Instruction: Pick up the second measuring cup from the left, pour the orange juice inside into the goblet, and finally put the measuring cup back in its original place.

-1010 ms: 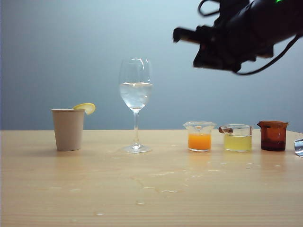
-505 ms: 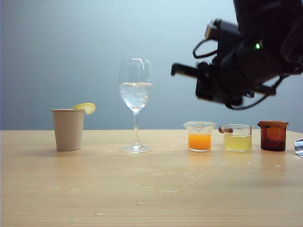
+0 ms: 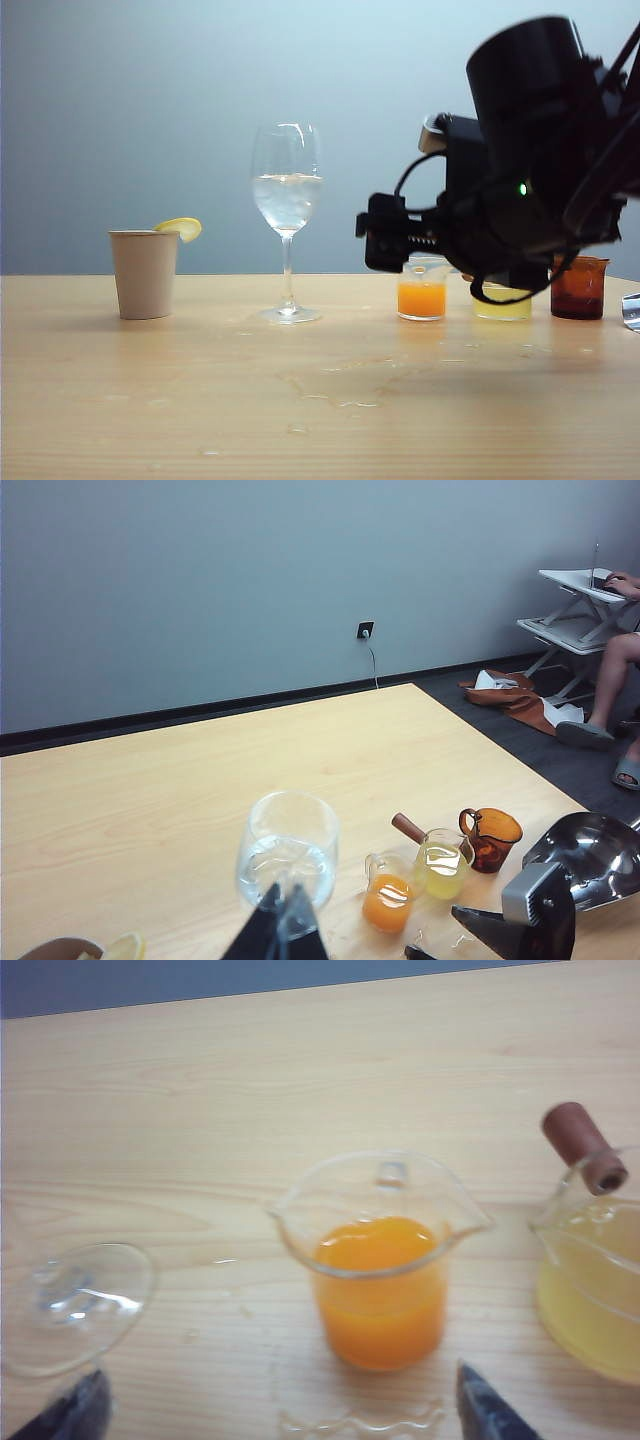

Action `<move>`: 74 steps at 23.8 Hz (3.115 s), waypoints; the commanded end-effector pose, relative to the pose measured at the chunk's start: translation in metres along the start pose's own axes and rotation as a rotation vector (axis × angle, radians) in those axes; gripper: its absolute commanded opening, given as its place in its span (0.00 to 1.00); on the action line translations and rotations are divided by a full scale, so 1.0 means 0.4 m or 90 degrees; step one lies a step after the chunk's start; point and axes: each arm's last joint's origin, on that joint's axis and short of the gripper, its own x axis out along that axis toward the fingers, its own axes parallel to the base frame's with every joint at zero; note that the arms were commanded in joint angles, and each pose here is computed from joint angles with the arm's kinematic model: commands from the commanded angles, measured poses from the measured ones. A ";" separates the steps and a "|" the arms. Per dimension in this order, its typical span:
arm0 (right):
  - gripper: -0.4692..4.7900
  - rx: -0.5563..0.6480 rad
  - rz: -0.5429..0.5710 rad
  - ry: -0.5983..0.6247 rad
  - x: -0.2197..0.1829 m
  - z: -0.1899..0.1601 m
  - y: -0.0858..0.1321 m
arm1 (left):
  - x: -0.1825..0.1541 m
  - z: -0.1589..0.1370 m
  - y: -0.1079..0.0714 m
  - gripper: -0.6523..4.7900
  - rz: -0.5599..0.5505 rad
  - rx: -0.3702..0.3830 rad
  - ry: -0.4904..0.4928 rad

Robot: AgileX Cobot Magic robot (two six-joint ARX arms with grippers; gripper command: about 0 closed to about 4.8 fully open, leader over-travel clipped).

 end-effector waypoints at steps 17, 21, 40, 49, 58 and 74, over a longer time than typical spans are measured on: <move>1.00 0.021 -0.006 -0.025 0.138 -0.013 -0.031 | -0.003 0.019 -0.005 0.11 -0.025 0.005 -0.039; 1.00 0.021 -0.026 -0.022 0.146 -0.017 -0.046 | -0.003 0.019 -0.005 0.11 -0.025 0.005 -0.040; 1.00 0.016 0.002 -0.008 0.209 -0.044 -0.043 | -0.003 0.019 -0.005 0.11 -0.025 0.006 -0.040; 1.00 0.019 -0.011 -0.009 0.217 -0.041 -0.061 | -0.002 0.019 -0.005 0.11 -0.025 0.005 -0.039; 0.89 0.015 -0.013 0.003 0.217 -0.046 -0.062 | -0.003 0.019 -0.005 0.11 -0.025 0.006 -0.040; 0.60 0.004 -0.010 0.005 0.217 -0.047 -0.062 | -0.003 0.019 -0.005 0.11 -0.025 0.006 -0.040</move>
